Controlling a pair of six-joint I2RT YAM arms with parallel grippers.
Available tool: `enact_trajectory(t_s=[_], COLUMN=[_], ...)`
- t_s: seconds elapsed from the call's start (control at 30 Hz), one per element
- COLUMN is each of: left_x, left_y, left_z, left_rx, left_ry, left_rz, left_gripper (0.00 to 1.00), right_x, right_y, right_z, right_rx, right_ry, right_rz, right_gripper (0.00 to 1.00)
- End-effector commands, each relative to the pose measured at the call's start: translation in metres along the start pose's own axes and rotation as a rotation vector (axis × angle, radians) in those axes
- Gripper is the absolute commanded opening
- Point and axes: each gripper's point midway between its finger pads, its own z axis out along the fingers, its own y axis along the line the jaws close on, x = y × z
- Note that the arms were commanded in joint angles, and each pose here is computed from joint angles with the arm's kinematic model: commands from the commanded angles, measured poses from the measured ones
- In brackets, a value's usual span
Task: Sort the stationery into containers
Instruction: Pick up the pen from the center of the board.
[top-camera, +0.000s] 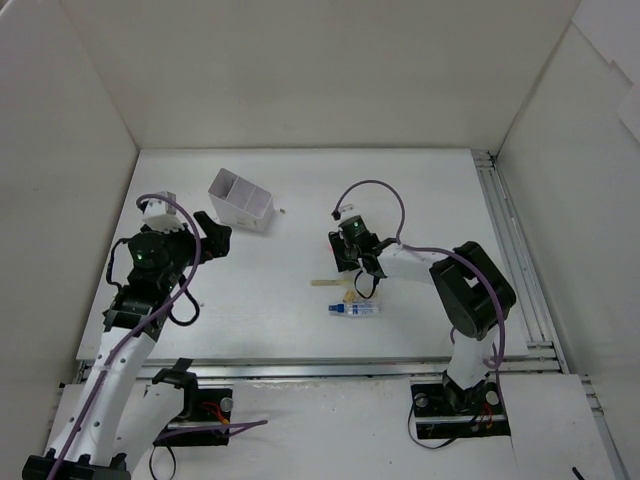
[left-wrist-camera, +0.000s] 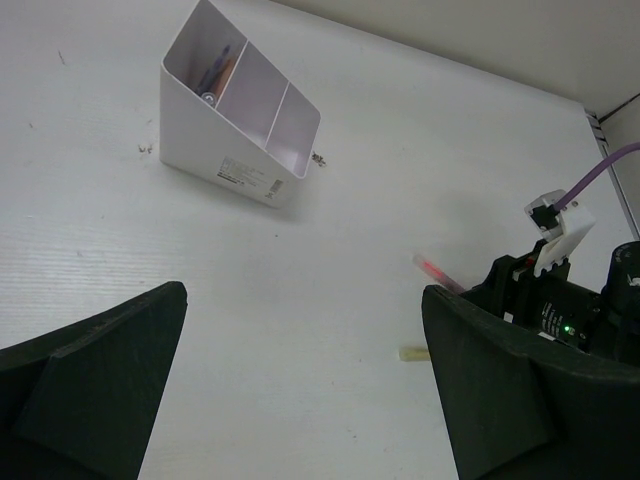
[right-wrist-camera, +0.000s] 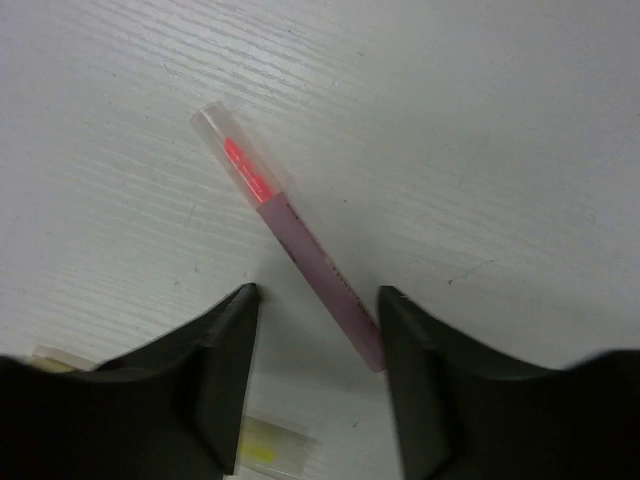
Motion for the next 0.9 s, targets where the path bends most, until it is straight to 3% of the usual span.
enact_trajectory(t_s=[0.0, 0.03, 0.27, 0.3, 0.43, 0.63, 0.87], left_x=[-0.016, -0.017, -0.015, -0.012, -0.014, 0.002, 0.034], left_y=[-0.010, -0.011, -0.014, -0.015, -0.031, -0.072, -0.130], left_z=[0.006, 0.006, 0.013, 0.014, 0.018, 0.037, 0.069], left_rx=[0.040, 0.040, 0.053, 0.060, 0.127, 0.257, 0.378], left_ry=[-0.050, -0.051, -0.026, -0.011, 0.010, 0.127, 0.268], left_rz=[-0.005, -0.005, -0.006, -0.012, -0.018, -0.033, -0.015], left_gripper=[1.00, 1.00, 1.00, 1.00, 1.00, 1.00, 1.00], right_x=[0.026, 0.025, 0.010, 0.005, -0.026, -0.089, -0.099], right_y=[-0.002, -0.003, -0.010, -0.013, -0.009, 0.028, 0.088], right_z=[0.000, 0.000, 0.004, 0.004, -0.006, -0.070, -0.105], right_rx=[-0.008, -0.002, 0.029, 0.033, 0.005, -0.175, -0.364], right_ry=[0.090, 0.088, 0.054, 0.046, -0.039, -0.346, -0.418], right_rz=[-0.007, -0.011, -0.049, -0.058, -0.127, -0.228, -0.255], right_gripper=[0.37, 0.29, 0.09, 0.00, 0.00, 0.00, 0.00])
